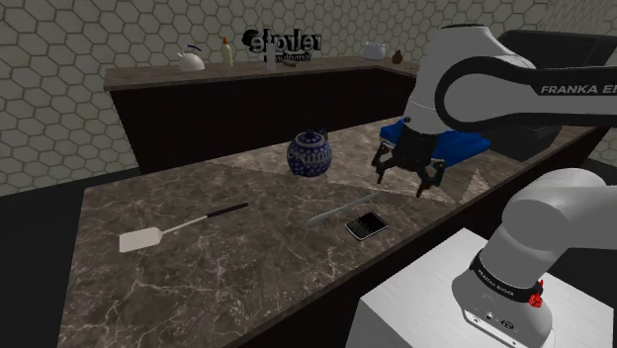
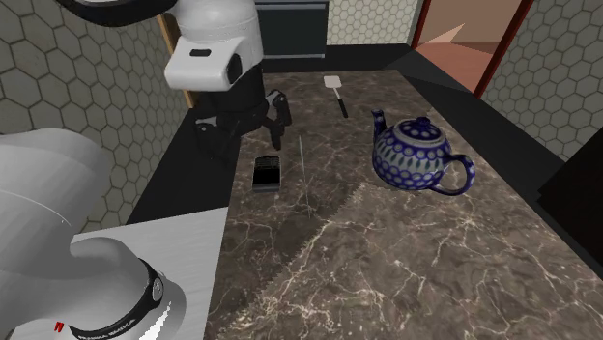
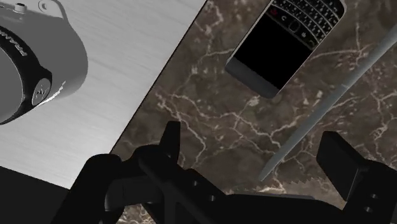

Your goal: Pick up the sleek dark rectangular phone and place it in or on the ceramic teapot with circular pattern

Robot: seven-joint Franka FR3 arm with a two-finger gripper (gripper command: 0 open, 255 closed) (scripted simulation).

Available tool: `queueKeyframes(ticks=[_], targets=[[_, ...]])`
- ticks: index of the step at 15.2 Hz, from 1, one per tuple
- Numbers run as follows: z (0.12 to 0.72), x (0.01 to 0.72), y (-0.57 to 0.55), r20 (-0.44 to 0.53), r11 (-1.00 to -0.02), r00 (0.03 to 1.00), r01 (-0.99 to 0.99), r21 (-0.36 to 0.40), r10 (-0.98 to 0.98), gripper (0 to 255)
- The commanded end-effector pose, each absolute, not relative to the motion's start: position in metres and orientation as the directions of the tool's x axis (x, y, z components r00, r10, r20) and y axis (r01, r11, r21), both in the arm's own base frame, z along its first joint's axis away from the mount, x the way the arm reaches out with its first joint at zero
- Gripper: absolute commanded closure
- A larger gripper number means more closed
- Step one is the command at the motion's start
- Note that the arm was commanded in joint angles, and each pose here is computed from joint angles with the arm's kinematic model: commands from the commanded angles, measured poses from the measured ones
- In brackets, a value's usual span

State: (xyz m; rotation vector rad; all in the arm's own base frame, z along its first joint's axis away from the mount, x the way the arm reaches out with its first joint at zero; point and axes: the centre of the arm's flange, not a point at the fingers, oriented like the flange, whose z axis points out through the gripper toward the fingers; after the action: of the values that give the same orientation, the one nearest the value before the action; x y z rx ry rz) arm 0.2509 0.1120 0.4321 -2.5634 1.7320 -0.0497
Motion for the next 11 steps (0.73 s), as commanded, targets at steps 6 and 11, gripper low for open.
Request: queueKeyframes(ticks=[6,11], targets=[[0.371,0.268,0.169,-0.027,0.019,-0.018,-0.998,-0.058,-0.999,0],[0.344,0.269,0.169,-0.027,0.019,-0.018,-0.998,-0.058,-0.999,0]])
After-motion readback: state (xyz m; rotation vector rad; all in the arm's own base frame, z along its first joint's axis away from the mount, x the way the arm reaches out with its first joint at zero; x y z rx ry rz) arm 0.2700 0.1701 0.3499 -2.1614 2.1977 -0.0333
